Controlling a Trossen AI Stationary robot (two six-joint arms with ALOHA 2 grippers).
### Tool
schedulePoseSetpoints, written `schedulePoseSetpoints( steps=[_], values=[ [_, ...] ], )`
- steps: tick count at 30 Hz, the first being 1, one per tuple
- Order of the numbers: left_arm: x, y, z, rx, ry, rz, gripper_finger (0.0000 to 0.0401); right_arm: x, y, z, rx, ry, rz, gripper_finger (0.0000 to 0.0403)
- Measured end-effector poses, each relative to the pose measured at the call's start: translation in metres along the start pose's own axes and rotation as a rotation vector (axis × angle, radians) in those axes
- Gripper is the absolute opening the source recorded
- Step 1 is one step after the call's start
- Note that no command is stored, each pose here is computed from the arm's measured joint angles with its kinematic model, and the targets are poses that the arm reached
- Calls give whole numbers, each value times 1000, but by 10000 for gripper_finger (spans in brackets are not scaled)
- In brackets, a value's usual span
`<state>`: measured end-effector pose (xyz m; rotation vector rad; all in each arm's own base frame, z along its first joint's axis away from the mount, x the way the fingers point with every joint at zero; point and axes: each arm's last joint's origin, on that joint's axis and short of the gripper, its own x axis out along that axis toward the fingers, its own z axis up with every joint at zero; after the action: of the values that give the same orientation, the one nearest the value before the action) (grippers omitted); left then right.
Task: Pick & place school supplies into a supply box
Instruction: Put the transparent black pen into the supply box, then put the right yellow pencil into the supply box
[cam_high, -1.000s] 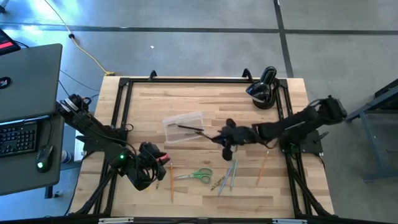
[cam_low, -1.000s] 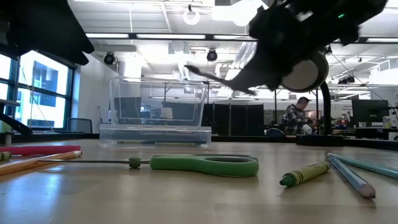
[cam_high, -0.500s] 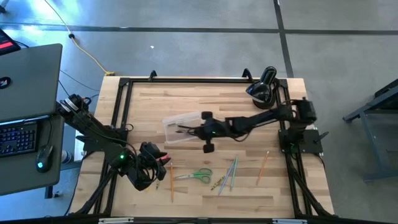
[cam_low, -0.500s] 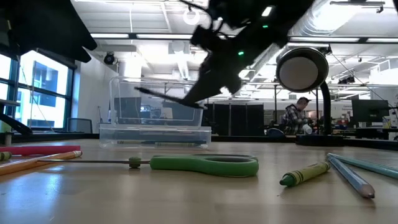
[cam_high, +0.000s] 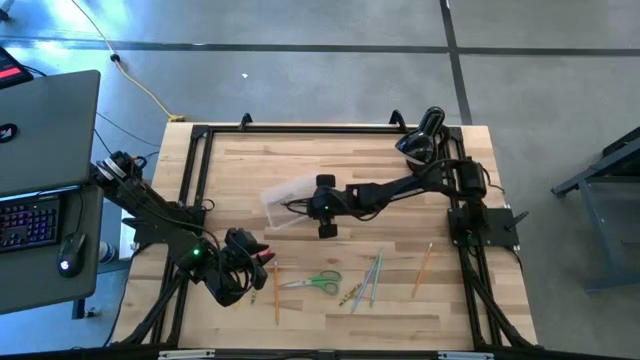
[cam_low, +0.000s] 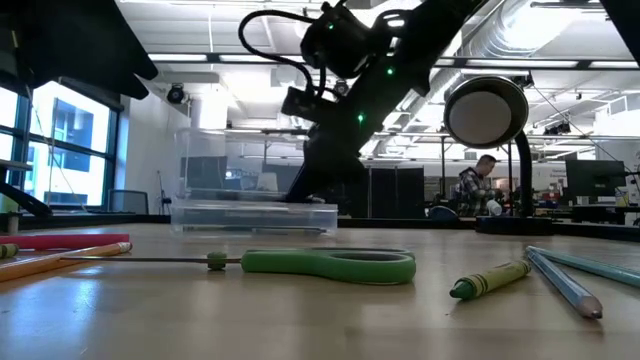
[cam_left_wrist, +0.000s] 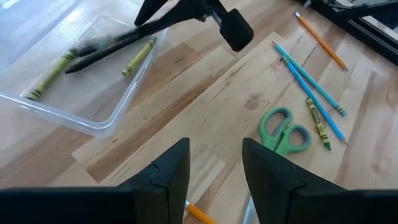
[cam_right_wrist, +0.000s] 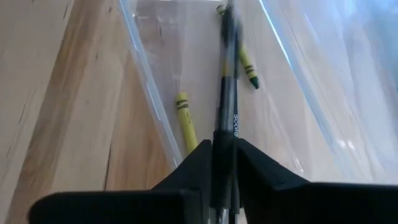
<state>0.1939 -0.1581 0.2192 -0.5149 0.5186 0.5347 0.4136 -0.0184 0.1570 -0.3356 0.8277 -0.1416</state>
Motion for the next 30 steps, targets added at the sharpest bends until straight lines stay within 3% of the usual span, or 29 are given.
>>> schedulePoseSetpoints(
  steps=[11,18,22,25,28,30],
  values=[
    [0,0,0,-4,-11,-1,179,-10,10,3,-82,35,-65,117],
    [0,0,0,-4,-11,-1,179,-56,41,9,-89,119,54,115],
    [0,0,0,-4,-11,-1,179,-93,60,7,23,202,102,108],
    [0,0,0,-4,-12,-1,179,-115,73,2,180,285,120,103],
    [0,0,1,-4,-18,0,179,-132,84,-7,359,400,102,101],
    [0,0,1,-5,-19,0,179,-142,93,-16,416,490,74,102]
  ],
)
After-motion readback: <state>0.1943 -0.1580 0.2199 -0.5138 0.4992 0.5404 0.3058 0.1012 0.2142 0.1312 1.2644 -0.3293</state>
